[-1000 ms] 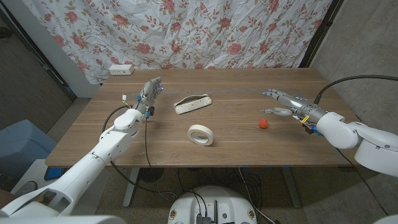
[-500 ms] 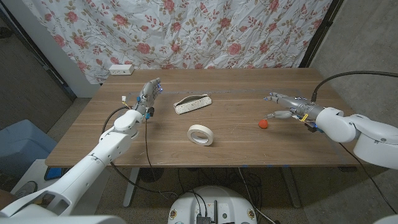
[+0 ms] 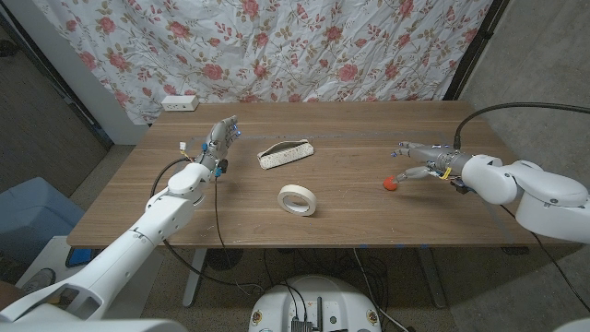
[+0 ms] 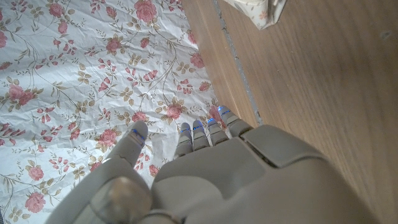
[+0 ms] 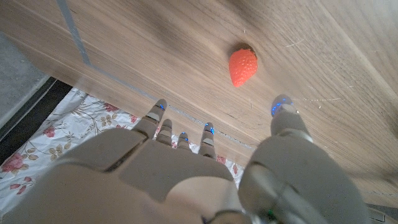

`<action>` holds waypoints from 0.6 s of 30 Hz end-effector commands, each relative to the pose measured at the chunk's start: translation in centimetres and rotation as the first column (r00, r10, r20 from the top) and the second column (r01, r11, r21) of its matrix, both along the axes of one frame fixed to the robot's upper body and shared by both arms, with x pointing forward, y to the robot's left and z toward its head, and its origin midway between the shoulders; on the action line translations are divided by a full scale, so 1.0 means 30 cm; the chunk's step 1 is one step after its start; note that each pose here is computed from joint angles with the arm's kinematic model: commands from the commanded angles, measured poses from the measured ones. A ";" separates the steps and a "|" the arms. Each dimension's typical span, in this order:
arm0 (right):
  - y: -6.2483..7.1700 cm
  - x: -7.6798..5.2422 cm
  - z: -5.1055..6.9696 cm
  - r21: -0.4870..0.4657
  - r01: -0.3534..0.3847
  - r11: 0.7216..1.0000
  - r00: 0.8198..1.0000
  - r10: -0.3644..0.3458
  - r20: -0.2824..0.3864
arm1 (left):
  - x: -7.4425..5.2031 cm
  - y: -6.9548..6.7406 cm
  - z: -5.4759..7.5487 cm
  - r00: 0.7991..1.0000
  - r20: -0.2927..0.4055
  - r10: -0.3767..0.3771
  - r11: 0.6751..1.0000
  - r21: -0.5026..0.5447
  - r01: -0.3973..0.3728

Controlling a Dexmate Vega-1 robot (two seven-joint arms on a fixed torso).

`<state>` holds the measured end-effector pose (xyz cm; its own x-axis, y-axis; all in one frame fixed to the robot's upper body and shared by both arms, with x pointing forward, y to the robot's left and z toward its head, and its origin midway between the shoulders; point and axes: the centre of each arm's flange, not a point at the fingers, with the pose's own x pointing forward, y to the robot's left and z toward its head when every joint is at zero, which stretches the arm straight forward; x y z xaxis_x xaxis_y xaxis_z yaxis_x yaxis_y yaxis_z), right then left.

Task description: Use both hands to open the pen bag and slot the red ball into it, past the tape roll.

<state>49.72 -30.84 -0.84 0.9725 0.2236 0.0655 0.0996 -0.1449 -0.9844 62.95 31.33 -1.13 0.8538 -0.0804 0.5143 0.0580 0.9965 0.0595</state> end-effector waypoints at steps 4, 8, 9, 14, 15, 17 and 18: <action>0.026 0.043 -0.015 -0.098 0.054 0.994 0.998 -0.055 -0.006 | 0.001 0.001 -0.010 1.000 -0.008 -0.004 1.000 -0.016 0.004; 0.028 0.058 -0.021 -0.103 0.047 0.994 0.999 -0.048 -0.010 | 0.003 0.000 -0.013 1.000 -0.007 -0.009 1.000 -0.018 0.009; 0.028 0.062 -0.023 -0.105 0.048 0.993 0.999 -0.049 -0.010 | 0.004 0.000 -0.013 1.000 -0.011 -0.009 1.000 -0.016 0.009; 0.027 0.079 -0.034 -0.108 0.045 0.993 0.999 -0.047 -0.013 | 0.005 0.000 -0.011 1.000 -0.017 -0.003 1.000 -0.008 0.002; 0.026 0.082 -0.037 -0.110 0.048 0.993 0.999 -0.049 -0.014 | 0.005 0.000 -0.012 1.000 -0.016 -0.005 1.000 -0.008 0.005; 0.026 0.087 -0.042 -0.116 0.049 0.992 0.998 -0.051 -0.020 | 0.002 0.002 -0.015 1.000 -0.018 -0.004 1.000 -0.010 0.004; 0.026 0.090 -0.044 -0.115 0.047 0.992 0.998 -0.050 -0.024 | 0.001 0.003 -0.017 1.000 -0.020 -0.002 1.000 -0.010 0.002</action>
